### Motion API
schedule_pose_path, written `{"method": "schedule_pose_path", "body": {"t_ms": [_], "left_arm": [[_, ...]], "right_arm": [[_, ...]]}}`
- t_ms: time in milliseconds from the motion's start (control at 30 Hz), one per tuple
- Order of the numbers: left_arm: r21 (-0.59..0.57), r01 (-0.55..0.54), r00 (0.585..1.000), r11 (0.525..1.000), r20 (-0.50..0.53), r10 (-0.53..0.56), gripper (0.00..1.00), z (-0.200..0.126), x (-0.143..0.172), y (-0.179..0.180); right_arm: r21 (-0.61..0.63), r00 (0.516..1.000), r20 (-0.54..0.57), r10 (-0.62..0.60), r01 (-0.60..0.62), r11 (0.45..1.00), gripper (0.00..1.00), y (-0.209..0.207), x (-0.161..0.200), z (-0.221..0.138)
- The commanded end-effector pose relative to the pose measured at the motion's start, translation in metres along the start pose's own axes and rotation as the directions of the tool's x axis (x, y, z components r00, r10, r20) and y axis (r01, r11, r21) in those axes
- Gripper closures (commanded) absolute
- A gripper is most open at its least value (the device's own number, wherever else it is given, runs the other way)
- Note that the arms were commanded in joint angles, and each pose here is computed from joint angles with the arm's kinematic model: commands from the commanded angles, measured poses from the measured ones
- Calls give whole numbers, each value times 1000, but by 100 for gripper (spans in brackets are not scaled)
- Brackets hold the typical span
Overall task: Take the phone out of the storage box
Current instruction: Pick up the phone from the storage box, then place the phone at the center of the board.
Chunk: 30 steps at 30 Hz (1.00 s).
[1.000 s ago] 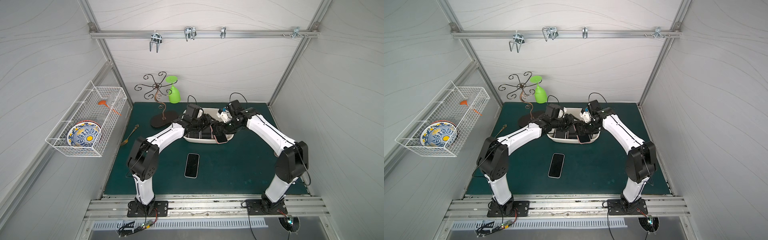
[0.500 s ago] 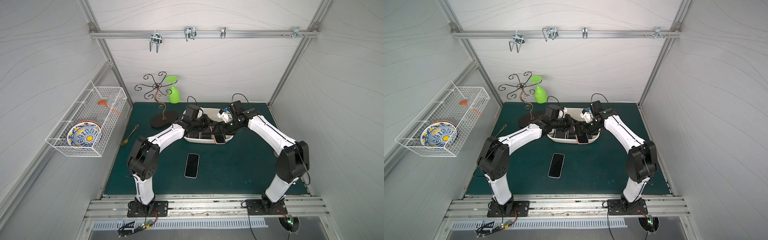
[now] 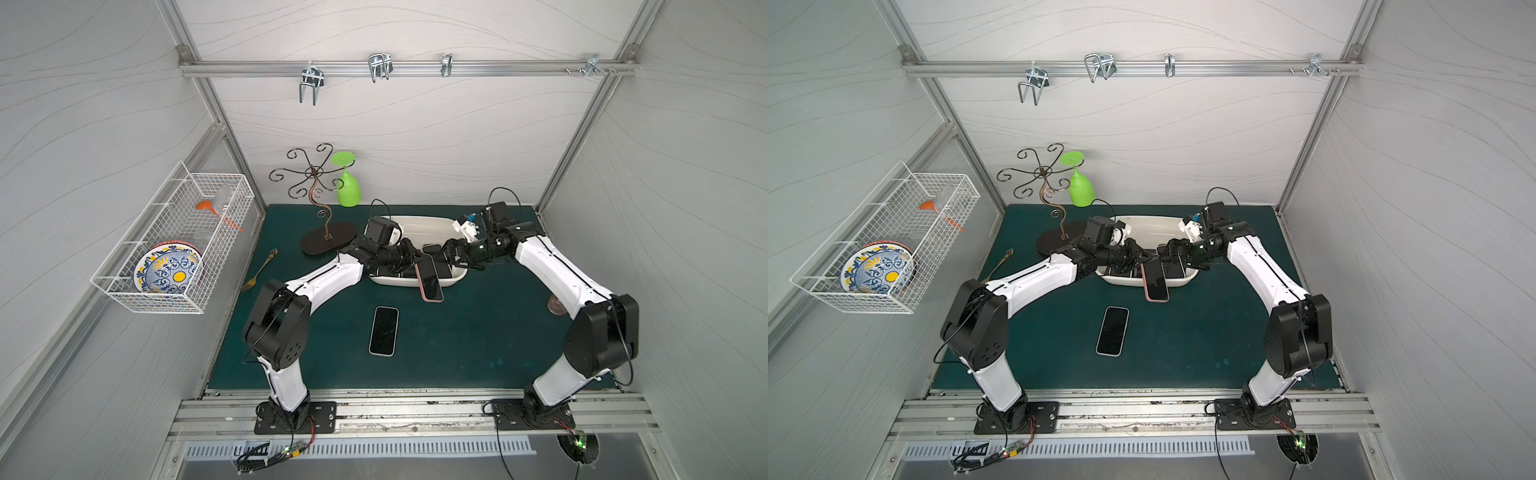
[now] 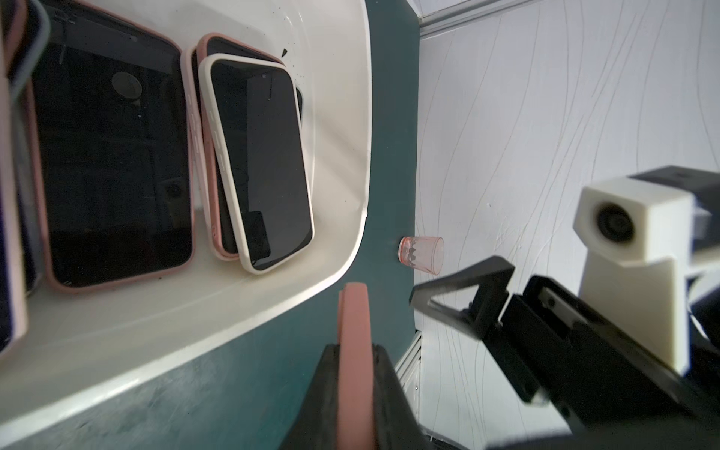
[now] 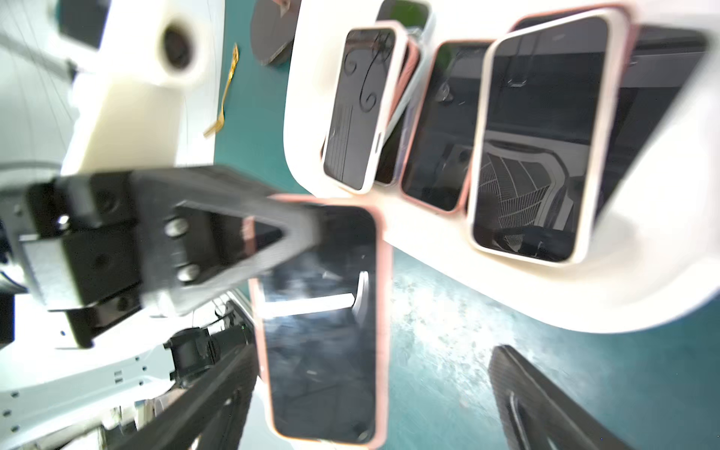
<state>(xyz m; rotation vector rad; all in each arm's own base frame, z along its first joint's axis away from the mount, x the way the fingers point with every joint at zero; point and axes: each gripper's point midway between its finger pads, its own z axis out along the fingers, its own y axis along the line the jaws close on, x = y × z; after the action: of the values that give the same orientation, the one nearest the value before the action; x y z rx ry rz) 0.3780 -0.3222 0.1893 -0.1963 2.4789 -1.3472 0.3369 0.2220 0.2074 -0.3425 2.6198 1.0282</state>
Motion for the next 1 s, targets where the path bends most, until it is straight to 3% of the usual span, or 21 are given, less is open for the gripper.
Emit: {"method": "schedule_pose_path", "body": {"t_ms": [0, 133, 233, 367, 667, 967], "left_arm": [[62, -130, 991, 990, -19, 131, 100, -29, 15, -22], [6, -141, 986, 990, -88, 141, 100, -29, 57, 18], [-20, -105, 990, 994, -99, 102, 100, -20, 75, 49], [-81, -135, 983, 987, -134, 123, 100, 1, 95, 75], [-84, -131, 978, 988, -174, 114, 100, 50, 103, 95], [-170, -139, 980, 976, -169, 110, 98, 52, 105, 127]], "right_arm": [[-6, 999, 34, 14, -14, 1000, 1, -1, 3, -17], [16, 999, 44, 15, -16, 1000, 1, -8, 11, -25], [9, 999, 45, 24, -25, 1000, 1, -8, 17, -24], [4, 999, 39, 27, -27, 1000, 1, -8, 22, -23], [21, 1000, 14, 28, -29, 999, 1, -15, 26, -15], [43, 1000, -6, 23, -23, 999, 1, -24, 31, -8]]}}
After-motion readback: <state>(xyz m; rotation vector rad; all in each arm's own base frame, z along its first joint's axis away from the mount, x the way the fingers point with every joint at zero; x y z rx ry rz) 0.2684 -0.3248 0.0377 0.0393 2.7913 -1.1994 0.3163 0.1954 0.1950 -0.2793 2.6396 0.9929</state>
